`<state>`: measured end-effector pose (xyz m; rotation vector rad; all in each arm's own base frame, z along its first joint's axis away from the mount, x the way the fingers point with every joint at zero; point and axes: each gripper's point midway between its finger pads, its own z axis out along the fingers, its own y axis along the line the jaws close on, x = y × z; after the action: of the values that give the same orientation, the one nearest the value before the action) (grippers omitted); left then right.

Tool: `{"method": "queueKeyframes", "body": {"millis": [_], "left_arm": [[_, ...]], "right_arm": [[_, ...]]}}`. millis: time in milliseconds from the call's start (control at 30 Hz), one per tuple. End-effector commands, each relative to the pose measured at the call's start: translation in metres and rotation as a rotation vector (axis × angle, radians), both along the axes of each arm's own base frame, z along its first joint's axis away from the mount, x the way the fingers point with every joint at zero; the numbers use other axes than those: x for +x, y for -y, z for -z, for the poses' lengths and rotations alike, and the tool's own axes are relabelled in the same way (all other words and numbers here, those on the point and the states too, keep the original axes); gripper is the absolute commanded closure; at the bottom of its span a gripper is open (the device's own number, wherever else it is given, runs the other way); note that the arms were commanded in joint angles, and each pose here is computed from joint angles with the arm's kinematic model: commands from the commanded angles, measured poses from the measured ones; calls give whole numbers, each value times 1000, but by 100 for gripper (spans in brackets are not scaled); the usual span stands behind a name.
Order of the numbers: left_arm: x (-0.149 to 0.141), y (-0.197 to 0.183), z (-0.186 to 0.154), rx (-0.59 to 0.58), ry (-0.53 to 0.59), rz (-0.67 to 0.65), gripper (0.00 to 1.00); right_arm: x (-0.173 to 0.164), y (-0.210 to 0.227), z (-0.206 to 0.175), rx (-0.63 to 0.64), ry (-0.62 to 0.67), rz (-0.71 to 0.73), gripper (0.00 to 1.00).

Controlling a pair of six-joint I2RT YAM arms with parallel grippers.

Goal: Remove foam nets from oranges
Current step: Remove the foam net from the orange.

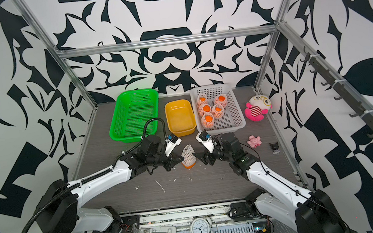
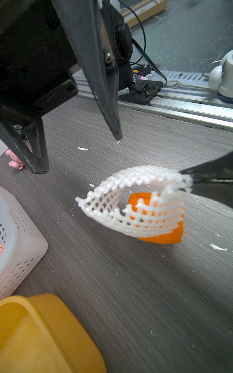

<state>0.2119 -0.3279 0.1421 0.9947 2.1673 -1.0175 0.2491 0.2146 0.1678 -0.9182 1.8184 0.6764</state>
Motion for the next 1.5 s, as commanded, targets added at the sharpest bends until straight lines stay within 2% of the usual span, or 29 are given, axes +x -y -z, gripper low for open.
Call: {"method": "queueKeyframes", "body": {"millis": [0,167,367,567,733,933,1100,1167,1367,1467], "left_arm": [[3,-1,-17,-51,6,-8,100],[6,-3,-22,-64,-6,-24,100],[13,-6,-25,-80,-64,-110,100],[17,-8,-35,-101,-73,-154,100],[31,-21,-35,-54,-122,-305,100],[36,-27,-41,-29,-191,-392,100],[42,-42,-48,-1,-235,-518,100],[43,-52,-64,-15,-236,-573,100],[62,-83,-80,55,-264,-720,100],[77,-95,-76,95,-302,-768,100]], "right_arm": [[4,0,-16,17,79,5,30],[6,2,-13,0,85,18,30],[7,0,-16,12,92,15,30],[9,1,-16,18,83,32,30],[9,7,-18,17,87,72,31],[12,19,-24,25,86,150,34],[18,19,-26,59,54,187,37],[21,18,-26,67,36,199,38],[29,18,-30,95,26,238,42],[31,16,-32,95,23,238,43]]}}
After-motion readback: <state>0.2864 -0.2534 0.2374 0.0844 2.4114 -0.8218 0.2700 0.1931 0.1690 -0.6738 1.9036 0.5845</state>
